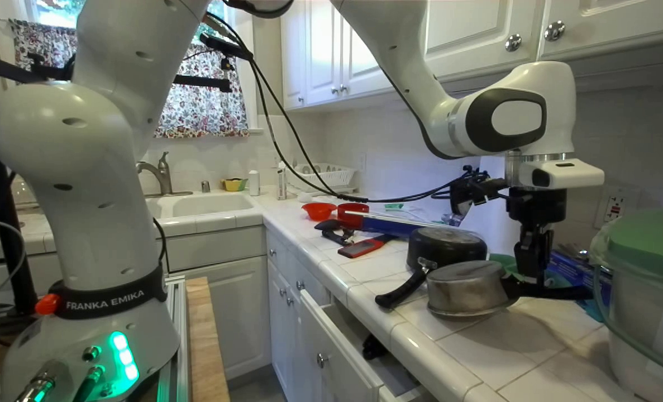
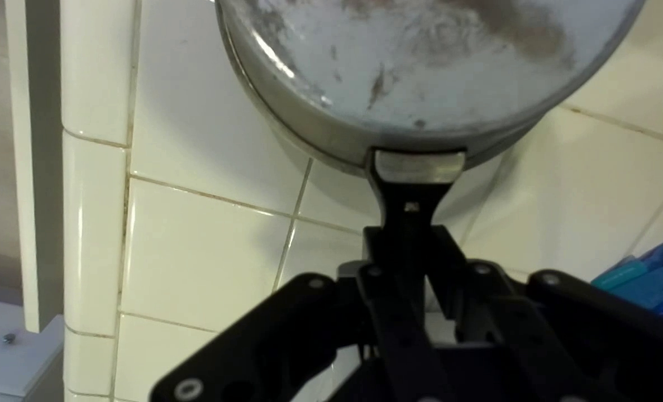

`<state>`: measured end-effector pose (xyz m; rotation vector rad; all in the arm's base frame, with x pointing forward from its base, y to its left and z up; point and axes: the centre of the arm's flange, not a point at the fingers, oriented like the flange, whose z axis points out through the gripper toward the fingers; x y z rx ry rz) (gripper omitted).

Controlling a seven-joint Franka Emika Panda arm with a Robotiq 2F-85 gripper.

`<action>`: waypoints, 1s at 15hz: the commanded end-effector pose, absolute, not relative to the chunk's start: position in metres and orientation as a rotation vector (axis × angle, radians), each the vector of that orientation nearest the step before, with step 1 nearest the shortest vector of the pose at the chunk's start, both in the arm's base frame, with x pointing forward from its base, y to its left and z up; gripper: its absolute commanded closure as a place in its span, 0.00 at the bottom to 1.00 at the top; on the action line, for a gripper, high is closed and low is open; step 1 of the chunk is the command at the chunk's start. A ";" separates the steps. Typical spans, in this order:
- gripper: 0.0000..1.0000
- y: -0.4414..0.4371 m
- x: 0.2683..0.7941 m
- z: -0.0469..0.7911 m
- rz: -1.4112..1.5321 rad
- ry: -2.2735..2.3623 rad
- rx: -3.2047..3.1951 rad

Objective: Place the silver pot right side up on the black upside down pot

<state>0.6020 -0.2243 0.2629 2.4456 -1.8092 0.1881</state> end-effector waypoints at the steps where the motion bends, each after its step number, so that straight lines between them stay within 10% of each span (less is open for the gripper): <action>1: 0.90 -0.214 0.604 0.287 0.209 -1.744 2.439; 15: 0.91 -0.172 0.621 0.332 0.297 -1.464 2.407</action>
